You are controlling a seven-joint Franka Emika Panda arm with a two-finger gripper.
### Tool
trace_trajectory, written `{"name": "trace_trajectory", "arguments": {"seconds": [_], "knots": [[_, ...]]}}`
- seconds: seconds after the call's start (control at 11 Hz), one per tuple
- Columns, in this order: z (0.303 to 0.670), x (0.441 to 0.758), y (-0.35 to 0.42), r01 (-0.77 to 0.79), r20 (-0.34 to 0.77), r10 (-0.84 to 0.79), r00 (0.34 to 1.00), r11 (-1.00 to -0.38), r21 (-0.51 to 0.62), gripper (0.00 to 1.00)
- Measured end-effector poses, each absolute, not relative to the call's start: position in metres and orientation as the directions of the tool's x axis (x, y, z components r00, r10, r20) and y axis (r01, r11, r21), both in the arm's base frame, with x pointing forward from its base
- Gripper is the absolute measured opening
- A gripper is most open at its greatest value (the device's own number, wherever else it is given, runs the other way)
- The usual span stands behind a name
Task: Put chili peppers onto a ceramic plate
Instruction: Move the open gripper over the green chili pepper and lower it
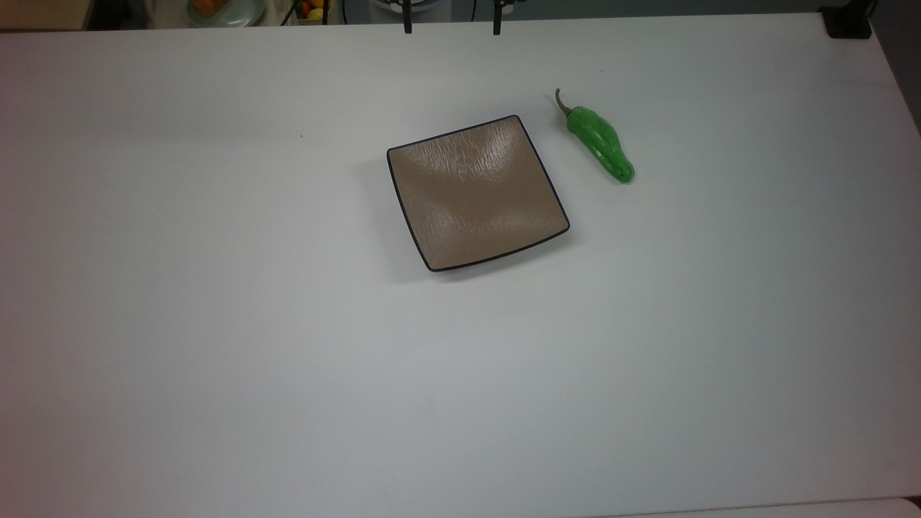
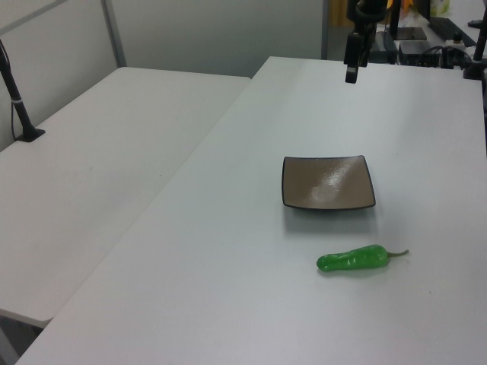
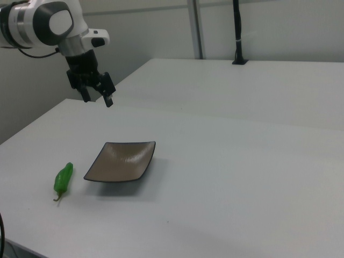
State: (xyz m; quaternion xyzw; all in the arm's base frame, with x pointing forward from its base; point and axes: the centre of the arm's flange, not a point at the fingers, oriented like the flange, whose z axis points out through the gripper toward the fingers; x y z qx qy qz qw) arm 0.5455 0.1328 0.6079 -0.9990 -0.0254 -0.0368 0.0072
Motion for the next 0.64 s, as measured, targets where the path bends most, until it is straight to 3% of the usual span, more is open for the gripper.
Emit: {"name": "trace_trajectory", "arguments": {"seconds": [0.64], "knots": [[0.5996,0.5481,0.1391,0.048,0.05,0.045,0.998,-0.997,-0.059,1.0]]}}
